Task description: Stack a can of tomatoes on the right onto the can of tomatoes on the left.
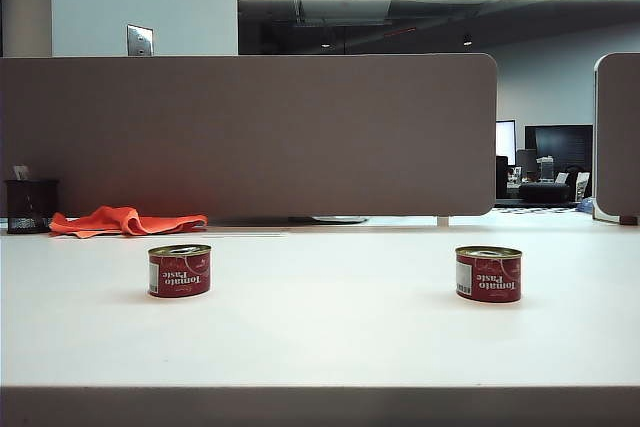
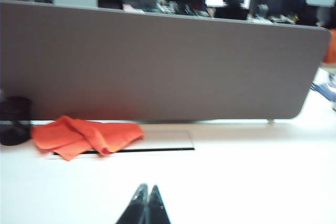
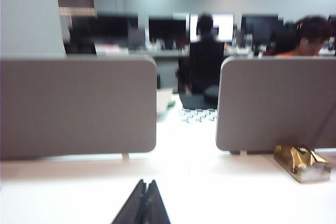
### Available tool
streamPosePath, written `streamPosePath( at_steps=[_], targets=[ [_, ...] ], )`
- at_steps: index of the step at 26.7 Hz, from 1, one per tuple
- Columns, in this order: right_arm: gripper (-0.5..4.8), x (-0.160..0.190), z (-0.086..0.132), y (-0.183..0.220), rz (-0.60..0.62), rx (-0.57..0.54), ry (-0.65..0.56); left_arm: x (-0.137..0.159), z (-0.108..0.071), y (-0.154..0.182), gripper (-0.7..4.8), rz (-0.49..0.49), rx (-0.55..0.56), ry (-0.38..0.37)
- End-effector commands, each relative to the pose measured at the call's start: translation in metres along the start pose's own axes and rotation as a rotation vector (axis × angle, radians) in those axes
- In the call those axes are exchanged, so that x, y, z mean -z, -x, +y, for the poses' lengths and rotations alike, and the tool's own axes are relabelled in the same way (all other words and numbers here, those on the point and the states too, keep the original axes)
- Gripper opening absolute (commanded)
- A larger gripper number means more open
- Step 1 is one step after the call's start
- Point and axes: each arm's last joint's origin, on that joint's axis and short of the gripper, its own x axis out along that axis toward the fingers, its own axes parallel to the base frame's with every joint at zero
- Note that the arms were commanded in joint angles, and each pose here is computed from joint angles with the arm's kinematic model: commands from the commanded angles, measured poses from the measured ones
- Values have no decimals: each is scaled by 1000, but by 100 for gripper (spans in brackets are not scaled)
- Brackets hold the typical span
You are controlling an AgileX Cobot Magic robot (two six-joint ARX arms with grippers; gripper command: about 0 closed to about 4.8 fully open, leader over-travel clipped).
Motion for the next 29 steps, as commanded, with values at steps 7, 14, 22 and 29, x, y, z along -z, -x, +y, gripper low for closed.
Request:
streamPosePath(
  at_steps=[7,14,22,29],
  targets=[
    [-6,-7,32,-75,319,-249,32,-1,-29,-18,-5,134,211,-76],
    [-6,2,62,-109,541,-349,70,10,-41,-17,-5,309,287,-159],
    [-3,22,86,-129,654,-344,125,-1,-43,-29,-5,506,282,-134],
    [345,50,95,-144,777,-343,149,-11,-45,-44,-5,541,258,-47]
  ],
)
